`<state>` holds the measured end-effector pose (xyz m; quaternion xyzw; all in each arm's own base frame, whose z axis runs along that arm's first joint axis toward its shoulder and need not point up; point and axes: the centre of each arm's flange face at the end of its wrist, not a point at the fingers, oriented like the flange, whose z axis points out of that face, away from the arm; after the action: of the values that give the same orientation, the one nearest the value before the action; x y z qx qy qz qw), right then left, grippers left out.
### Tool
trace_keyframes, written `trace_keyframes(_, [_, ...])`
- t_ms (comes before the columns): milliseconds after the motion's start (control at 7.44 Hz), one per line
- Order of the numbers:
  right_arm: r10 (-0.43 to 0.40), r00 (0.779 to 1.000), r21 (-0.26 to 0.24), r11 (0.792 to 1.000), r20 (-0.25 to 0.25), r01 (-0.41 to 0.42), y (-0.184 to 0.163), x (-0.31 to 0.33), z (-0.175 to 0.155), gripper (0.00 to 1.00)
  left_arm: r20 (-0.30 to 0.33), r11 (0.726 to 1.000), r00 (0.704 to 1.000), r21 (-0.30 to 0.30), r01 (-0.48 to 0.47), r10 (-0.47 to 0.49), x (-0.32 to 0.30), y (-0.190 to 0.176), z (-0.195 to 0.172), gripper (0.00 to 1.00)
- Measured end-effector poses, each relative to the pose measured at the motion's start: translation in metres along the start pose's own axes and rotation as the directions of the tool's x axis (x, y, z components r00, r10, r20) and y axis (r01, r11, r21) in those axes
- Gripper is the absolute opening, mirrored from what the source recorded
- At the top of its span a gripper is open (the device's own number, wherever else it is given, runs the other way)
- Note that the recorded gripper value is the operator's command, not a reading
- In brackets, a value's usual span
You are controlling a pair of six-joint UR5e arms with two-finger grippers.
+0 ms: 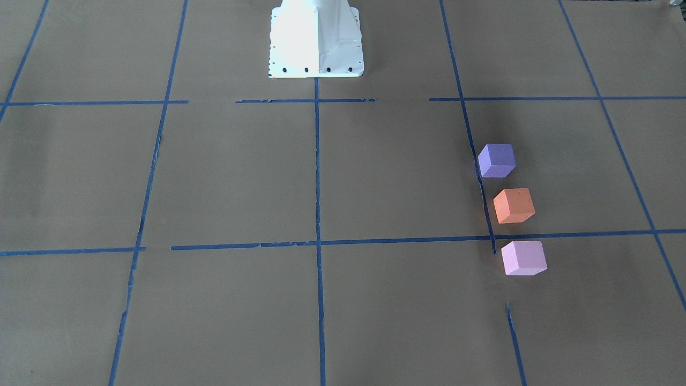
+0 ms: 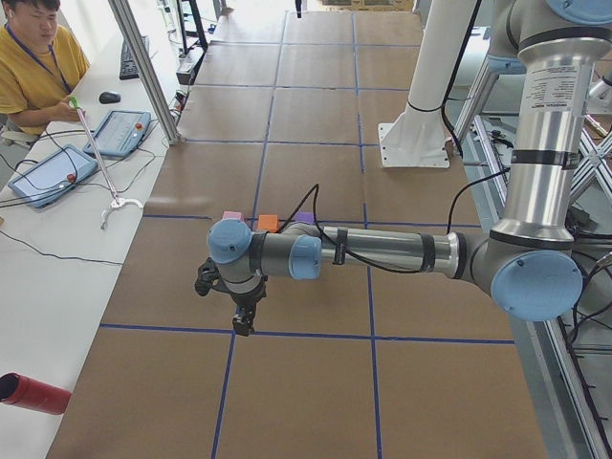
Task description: Arrange blocks in a line
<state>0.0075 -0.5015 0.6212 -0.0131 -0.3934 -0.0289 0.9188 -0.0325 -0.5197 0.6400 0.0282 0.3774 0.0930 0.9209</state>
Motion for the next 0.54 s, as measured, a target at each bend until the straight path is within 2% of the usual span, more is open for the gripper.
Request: trace_keyframes(537, [0.001,1.0,0.0,1.0,0.0,-0.001,0.0,0.0003,0.0002,1.0,-0.013,1.0,1.0,0.003,0.001,-0.001,0.0,0.0014,0.0008,1.0])
